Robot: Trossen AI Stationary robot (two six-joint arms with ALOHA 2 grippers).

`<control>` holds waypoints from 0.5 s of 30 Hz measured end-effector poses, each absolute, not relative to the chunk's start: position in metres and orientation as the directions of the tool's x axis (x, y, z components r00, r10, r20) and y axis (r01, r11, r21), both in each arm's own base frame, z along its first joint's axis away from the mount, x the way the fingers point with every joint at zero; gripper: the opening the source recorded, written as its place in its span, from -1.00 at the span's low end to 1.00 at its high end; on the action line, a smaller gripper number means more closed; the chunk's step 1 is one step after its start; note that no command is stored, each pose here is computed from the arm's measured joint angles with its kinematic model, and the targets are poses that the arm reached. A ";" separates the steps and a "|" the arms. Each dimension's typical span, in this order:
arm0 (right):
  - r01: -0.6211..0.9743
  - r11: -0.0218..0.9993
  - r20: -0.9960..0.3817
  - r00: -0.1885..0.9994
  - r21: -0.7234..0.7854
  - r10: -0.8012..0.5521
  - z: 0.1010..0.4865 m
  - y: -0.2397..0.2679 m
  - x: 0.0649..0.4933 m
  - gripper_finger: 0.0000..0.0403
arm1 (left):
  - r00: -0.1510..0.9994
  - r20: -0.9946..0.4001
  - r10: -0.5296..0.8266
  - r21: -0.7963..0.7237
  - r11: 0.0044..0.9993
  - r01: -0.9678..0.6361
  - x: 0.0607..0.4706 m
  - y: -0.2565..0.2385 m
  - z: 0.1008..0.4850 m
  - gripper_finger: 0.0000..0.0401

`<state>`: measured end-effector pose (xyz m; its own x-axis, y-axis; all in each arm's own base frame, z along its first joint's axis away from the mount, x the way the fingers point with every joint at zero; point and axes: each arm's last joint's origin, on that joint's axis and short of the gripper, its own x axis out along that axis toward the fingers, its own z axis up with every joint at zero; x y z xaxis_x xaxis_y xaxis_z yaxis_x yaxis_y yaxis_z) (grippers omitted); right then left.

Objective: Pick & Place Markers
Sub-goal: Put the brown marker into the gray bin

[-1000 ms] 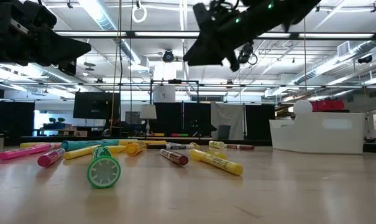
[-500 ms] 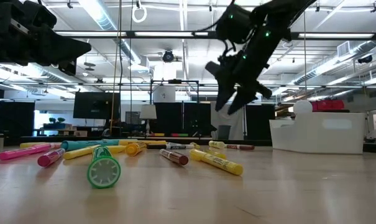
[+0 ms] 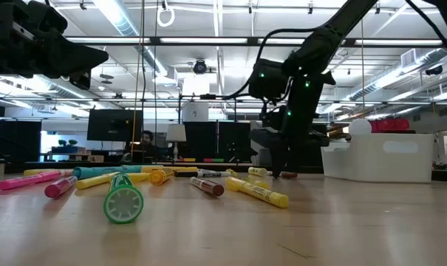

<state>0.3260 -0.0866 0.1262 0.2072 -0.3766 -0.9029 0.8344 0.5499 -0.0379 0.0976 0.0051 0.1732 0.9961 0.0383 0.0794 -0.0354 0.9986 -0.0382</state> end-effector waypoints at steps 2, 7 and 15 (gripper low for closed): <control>0.828 0.559 -0.903 0.205 -0.046 -0.378 0.125 -0.087 0.326 -0.26 | 0.996 0.078 0.038 -0.039 0.999 -0.035 0.098 0.005 0.173 -0.91; 0.822 0.568 -0.906 0.203 -0.049 -0.372 0.125 -0.086 0.326 -0.48 | 0.996 0.079 0.038 -0.039 0.999 -0.035 0.098 0.005 0.173 -0.91; 0.860 0.504 -0.920 0.130 -0.082 -0.371 0.126 -0.085 0.318 -0.93 | 0.996 0.079 0.039 -0.038 0.999 -0.036 0.098 0.005 0.173 -0.91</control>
